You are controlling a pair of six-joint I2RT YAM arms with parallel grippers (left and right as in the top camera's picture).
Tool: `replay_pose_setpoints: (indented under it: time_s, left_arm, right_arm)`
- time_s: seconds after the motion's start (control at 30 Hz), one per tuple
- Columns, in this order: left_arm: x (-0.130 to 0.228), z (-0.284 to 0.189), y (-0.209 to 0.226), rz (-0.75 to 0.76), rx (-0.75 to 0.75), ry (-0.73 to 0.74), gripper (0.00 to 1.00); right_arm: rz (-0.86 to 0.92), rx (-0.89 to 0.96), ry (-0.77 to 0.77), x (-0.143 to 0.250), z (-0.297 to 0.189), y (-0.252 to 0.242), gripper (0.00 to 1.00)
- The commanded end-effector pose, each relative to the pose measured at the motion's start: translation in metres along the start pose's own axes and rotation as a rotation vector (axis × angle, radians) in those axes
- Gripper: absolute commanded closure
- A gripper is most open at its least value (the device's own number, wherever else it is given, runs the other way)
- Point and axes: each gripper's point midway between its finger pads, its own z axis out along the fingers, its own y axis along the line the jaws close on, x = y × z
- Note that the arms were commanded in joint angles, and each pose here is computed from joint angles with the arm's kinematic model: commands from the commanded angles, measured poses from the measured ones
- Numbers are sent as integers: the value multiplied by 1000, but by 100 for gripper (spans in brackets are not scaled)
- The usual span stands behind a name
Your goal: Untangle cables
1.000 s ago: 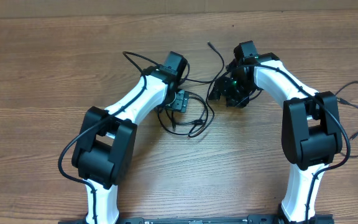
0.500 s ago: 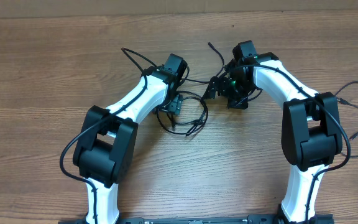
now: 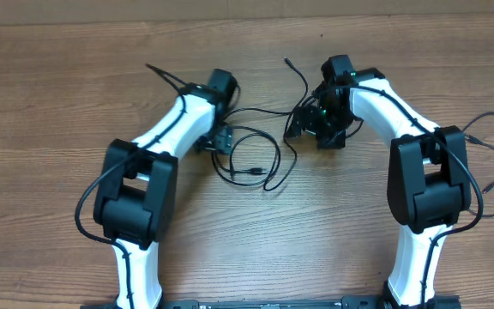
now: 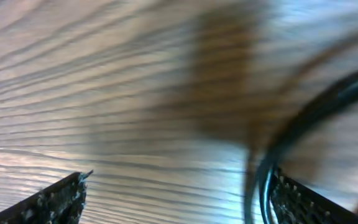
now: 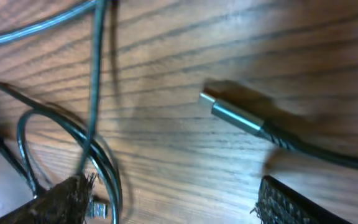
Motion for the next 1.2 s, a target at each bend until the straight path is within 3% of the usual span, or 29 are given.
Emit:
replay_pose_setpoints:
  time_s: [0.0, 0.4, 0.5, 0.83, 0.87, 0.9, 0.97, 1.17]
  left_arm:
    - [41, 61, 18, -58, -28, 207, 3]
    - [70, 100, 44, -207, 72, 386, 0]
    - [72, 105, 49, -222, 73, 391, 0]
    - [75, 109, 44, -222, 88, 389, 0]
    - [74, 109, 43, -221, 88, 386, 0]
    - [74, 110, 43, -222, 89, 385, 0]
    - [73, 110, 43, -223, 89, 382, 0]
    - [73, 110, 44, -222, 88, 382, 0]
  right_arm:
    - [-29, -13, -80, -24, -29, 18, 15]
    - [-116, -19, -43, -4, -26, 56, 16]
    - [-144, -13, -23, 6, -18, 66, 20]
    - [-193, 66, 23, 33, 6, 69, 53]
    - [-194, 69, 25, 34, 6, 69, 61]
    - [-193, 71, 26, 34, 6, 69, 79]
    - [-205, 73, 27, 34, 6, 68, 96]
    - [-231, 69, 10, 32, -19, 73, 96]
